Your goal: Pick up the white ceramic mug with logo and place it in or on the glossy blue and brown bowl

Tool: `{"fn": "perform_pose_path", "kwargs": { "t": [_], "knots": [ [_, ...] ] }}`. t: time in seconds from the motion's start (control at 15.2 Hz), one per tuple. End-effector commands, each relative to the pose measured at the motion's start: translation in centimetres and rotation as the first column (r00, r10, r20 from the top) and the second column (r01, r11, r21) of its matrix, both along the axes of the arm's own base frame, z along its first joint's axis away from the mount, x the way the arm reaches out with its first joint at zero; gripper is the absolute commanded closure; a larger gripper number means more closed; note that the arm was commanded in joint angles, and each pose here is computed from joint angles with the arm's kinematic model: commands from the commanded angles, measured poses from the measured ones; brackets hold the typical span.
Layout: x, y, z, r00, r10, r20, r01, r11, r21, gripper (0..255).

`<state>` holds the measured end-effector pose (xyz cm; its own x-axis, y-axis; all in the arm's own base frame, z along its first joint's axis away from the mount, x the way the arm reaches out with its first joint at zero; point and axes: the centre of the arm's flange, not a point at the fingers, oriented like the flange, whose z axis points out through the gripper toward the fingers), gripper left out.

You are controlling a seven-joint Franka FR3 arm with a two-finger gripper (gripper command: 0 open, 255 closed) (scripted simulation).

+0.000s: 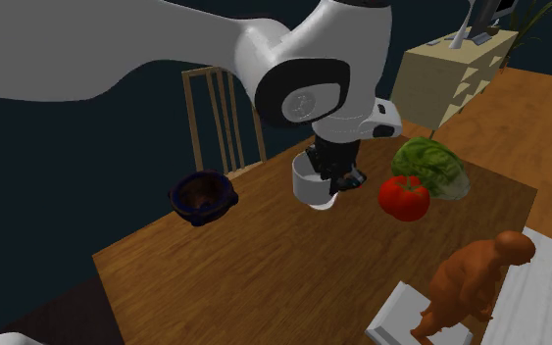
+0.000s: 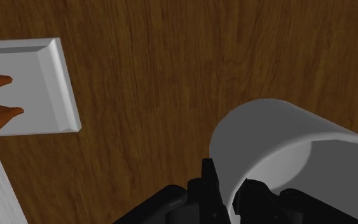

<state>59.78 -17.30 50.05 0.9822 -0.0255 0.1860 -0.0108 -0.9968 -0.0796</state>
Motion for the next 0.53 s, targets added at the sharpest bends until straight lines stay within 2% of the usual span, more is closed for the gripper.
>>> {"fn": "perform_pose_path", "kwargs": {
  "t": [0.0, 0.46],
  "knots": [
    [-1.5, 2.3, -0.1, 1.000, 0.000, 0.000, 0.000, 1.000, 0.000, 255],
    [-6.0, 10.4, 0.3, 1.000, 0.000, 0.000, 0.000, 1.000, 0.000, 255]
  ]
}}
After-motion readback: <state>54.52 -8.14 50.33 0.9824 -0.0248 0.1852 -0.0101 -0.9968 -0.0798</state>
